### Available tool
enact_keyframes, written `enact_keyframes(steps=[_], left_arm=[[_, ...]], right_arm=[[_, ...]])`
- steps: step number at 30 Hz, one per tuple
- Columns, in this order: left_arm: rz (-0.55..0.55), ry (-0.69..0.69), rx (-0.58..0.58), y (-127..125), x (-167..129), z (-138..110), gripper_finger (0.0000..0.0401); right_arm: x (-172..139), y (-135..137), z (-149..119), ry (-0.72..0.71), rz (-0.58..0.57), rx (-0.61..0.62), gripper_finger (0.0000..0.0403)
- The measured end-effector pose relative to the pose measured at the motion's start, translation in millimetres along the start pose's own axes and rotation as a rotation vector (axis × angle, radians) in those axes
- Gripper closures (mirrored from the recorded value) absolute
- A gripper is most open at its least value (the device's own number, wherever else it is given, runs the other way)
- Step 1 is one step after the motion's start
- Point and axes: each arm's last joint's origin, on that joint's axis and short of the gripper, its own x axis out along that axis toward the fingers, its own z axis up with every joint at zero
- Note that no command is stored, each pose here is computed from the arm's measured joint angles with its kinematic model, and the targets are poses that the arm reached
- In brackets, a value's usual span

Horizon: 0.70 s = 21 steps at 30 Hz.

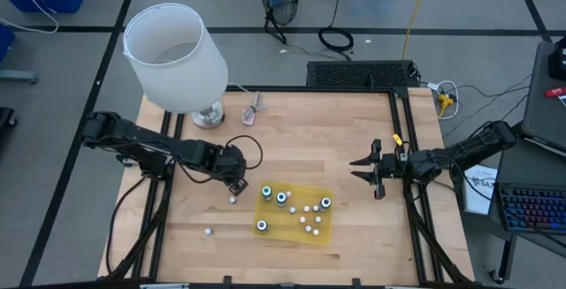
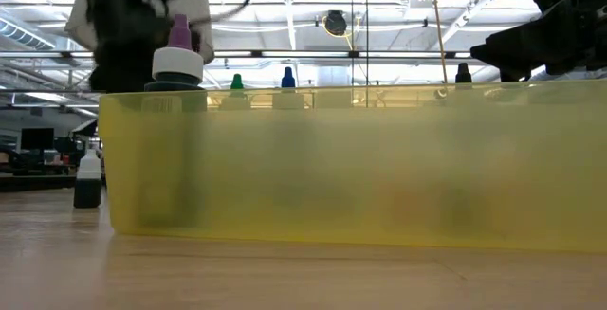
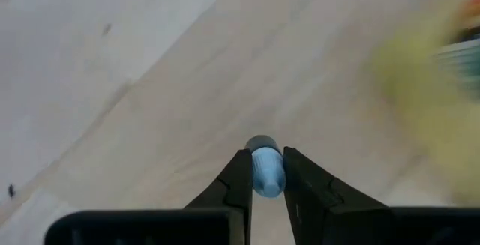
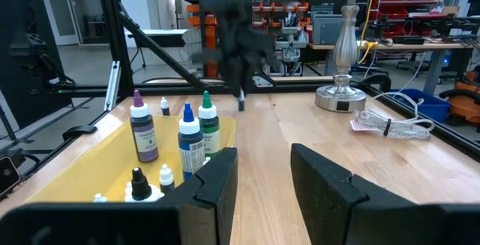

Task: Pick & Place food coloring
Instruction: Put the small dark blue food coloring bottle into the yellow container

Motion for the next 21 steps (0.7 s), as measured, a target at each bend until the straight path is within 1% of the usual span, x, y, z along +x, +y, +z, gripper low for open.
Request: enact_keyframes(steps=[2,5,8,11,13,16,20,21], left_arm=[[-0.046,-0.045,0.047,-13.8,-14.5,4.3,0.0348],[-0.145,-0.122,0.143,-38.5,-42.2,9.7,0.0348],[-0.27,-0.259,0.258,-66.6,-77.6,13.4,0.0348],[-0.377,-0.39,0.344,-90.1,-109.8,13.3,0.0348],[-0.406,-0.426,0.387,-105.1,-120.0,12.8,0.0348],[-0.355,-0.394,0.432,-126.0,-112.0,11.4,0.0348],[-0.273,-0.279,0.481,-158.5,-78.5,17.1,0.0348],[-0.267,-0.246,0.494,-167.8,-68.4,19.8,0.0348]], right_arm=[[0.0,0.0,0.0,0.0,0.0,0.0,0.0289],[0.0,0.0,0.0,0.001,0.0,0.0,0.0289],[0.0,0.0,0.0,0.001,0.0,0.0,0.0289],[0.0,0.0,-0.1,0.001,0.0,0.0,0.0289],[0.0,0.0,0.0,0.001,0.0,0.0,0.0289],[0.0,0.0,0.0,0.001,0.0,0.0,0.0289],[0.0,0.0,-0.1,0.001,0.0,-0.001,0.0289],[0.0,0.0,-0.2,0.001,0.0,-0.001,0.0289]])
